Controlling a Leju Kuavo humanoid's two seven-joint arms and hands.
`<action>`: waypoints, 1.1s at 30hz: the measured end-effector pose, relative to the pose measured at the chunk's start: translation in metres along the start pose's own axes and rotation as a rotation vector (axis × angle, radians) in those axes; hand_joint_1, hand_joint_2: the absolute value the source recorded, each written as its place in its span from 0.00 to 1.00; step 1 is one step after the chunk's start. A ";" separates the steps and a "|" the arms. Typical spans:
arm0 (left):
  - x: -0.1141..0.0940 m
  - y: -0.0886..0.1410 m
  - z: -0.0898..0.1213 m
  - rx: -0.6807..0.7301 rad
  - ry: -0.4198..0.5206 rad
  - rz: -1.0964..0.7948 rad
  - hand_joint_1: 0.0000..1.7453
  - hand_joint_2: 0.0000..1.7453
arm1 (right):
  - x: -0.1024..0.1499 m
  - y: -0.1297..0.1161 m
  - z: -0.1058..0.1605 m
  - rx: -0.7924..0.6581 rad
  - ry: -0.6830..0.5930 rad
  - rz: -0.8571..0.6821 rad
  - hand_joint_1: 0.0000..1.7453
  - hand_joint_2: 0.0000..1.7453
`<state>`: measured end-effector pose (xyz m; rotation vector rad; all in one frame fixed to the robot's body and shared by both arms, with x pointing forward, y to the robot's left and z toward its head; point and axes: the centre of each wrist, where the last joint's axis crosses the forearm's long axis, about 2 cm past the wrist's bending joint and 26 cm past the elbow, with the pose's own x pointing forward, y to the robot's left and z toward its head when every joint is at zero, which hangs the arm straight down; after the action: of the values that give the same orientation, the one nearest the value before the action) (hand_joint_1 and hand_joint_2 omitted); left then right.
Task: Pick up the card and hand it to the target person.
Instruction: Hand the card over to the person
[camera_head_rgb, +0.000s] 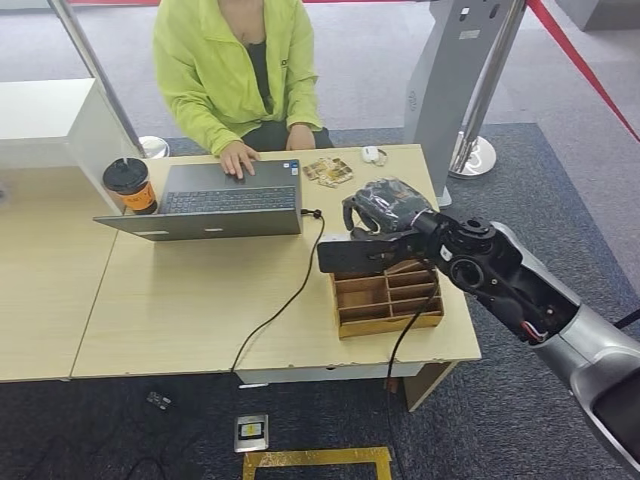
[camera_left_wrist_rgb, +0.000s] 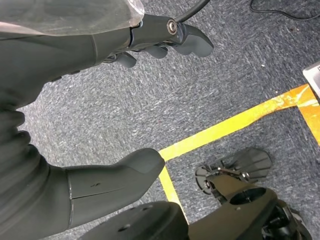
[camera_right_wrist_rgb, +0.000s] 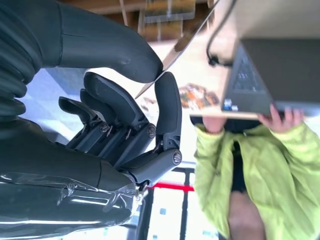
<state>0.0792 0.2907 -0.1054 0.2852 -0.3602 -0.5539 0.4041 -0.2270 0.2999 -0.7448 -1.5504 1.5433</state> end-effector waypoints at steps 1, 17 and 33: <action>0.000 0.000 0.000 0.000 0.000 0.000 0.00 1.00 | 0.000 -0.003 0.000 -0.003 -0.002 0.001 1.00 1.00; 0.010 0.000 -0.001 0.000 -0.016 -0.011 0.00 1.00 | -0.012 -0.094 -0.011 -0.462 0.065 0.117 1.00 1.00; 0.023 0.004 -0.003 0.018 -0.024 -0.008 0.00 1.00 | 0.010 -0.018 -0.087 -0.410 0.382 0.387 1.00 1.00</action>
<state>0.1007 0.2812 -0.1008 0.2975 -0.3876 -0.5625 0.4758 -0.1752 0.3127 -1.5506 -1.4981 1.2450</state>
